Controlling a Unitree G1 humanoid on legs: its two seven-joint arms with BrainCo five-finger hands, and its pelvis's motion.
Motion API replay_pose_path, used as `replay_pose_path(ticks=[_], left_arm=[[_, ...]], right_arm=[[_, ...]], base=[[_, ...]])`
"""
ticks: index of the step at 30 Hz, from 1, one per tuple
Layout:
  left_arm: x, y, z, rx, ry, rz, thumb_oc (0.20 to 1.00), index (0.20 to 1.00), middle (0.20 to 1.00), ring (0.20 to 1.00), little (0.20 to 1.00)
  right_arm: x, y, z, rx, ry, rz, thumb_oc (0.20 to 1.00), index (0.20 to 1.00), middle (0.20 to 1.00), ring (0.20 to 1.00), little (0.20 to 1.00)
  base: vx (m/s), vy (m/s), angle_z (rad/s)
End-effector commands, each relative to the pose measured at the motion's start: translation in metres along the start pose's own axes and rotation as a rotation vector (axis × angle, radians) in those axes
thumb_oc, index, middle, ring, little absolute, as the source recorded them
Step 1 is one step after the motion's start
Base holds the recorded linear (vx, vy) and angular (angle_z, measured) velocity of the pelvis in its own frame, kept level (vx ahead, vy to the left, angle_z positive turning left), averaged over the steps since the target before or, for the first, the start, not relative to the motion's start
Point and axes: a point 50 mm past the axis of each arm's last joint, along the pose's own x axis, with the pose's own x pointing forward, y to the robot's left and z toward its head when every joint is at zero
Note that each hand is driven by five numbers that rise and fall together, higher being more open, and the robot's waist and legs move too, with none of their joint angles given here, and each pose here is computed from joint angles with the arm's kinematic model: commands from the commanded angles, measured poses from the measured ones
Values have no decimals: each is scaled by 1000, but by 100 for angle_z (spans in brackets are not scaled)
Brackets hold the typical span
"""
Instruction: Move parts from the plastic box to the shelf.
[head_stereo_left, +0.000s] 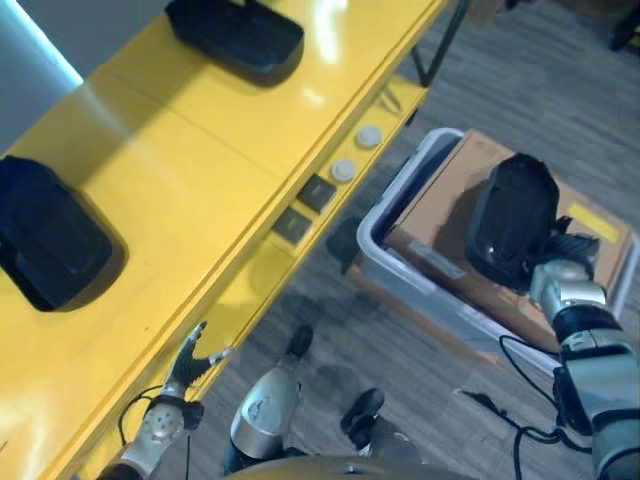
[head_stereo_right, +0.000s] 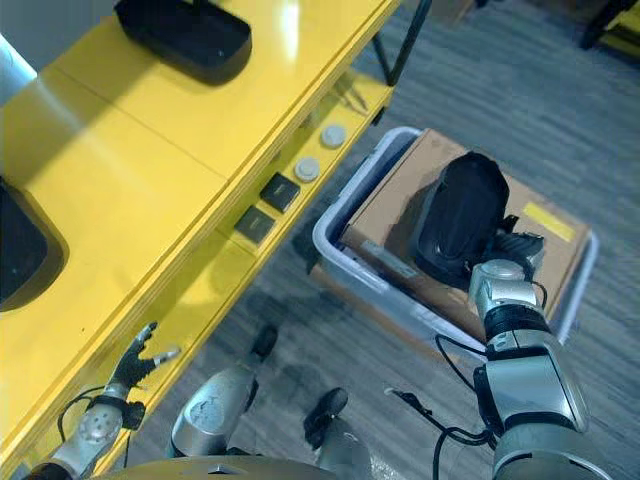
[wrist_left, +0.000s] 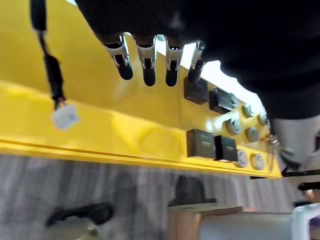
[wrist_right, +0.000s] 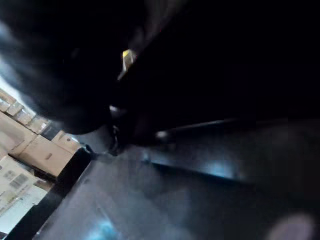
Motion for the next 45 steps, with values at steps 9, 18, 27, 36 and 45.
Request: replay_pose_path(ticks=[9, 18, 27, 36, 45], left_arm=[[31, -31, 78, -320, -91, -437, 1000, 1000, 1000, 1000, 1000], [40, -108, 170, -604, 3, -870, 1000, 1000, 1000, 1000, 1000], [58, -144, 182, -448, 170, -785, 1000, 1000, 1000, 1000, 1000], [51, -167, 194, -453, 176, -852, 1000, 1000, 1000, 1000, 1000], [46, -177, 218, -637, 119, -831, 1000, 1000, 1000, 1000, 1000]], right_arm=[[-27, 21, 35, -70, -256, 93, 200, 200, 200, 200, 200], [-78, 93, 28, -168, -364, 402, 200, 200, 200, 200, 200], [-134, 149, 33, -213, -462, 653, 200, 200, 200, 200, 200], [-157, 168, 28, -240, -472, 752, 200, 200, 200, 200, 200], [-177, 181, 12, -304, -472, 840, 200, 200, 200, 200, 200]], base=[[43, -60, -10], [35, 13, -21], [42, 1, -23], [16, 1, -1], [21, 1, -1]])
